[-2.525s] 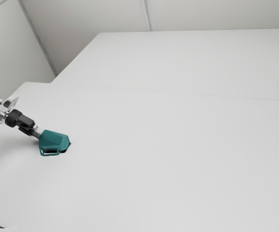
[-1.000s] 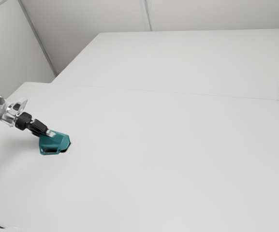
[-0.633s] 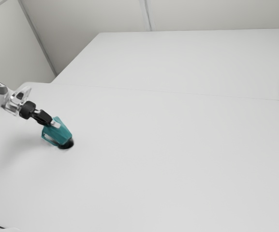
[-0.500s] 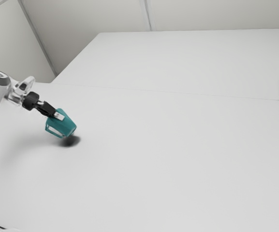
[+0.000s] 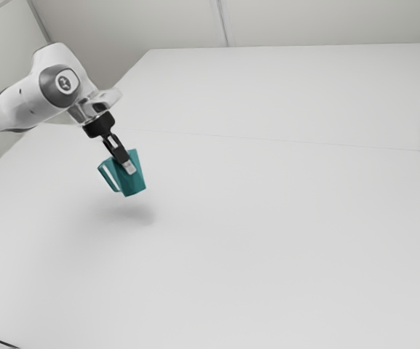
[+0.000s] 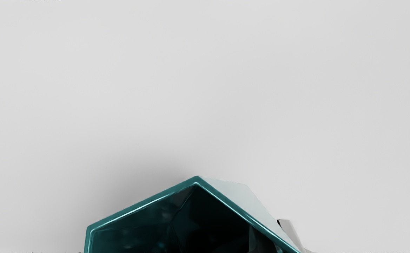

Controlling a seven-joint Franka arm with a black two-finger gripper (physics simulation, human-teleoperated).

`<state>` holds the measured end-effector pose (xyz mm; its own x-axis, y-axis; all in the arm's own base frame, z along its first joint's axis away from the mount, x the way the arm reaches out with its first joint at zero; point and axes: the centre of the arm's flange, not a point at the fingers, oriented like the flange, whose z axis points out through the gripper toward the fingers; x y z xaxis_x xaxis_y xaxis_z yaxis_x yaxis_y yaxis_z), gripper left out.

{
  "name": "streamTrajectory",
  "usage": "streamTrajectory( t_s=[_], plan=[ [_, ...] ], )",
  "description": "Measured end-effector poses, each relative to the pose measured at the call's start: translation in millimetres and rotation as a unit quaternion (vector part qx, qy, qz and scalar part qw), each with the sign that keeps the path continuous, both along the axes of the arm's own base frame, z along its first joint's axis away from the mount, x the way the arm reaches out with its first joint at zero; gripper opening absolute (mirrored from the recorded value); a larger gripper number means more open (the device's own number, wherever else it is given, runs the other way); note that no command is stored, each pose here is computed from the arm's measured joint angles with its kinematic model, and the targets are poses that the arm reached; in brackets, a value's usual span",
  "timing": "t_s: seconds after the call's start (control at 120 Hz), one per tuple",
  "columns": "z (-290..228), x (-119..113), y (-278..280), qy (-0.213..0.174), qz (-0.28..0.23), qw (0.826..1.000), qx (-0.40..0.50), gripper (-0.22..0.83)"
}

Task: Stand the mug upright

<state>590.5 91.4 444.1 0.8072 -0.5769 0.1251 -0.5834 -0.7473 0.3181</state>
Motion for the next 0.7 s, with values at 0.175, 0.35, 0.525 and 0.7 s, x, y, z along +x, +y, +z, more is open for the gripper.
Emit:
streamTrajectory(
  t_s=[0.175,0.35,0.525,0.7],
  plan=[
    [5,-3,-39,-0.034,-0.017,0.995,0.087,-0.17],
    [-6,-5,-51,-0.057,-0.003,0.987,0.147,-0.17],
    [-25,-34,-78,-0.084,-0.018,0.977,0.195,-0.17],
    [-35,-64,-112,-0.132,-0.045,0.964,0.227,-0.17]
  ],
)
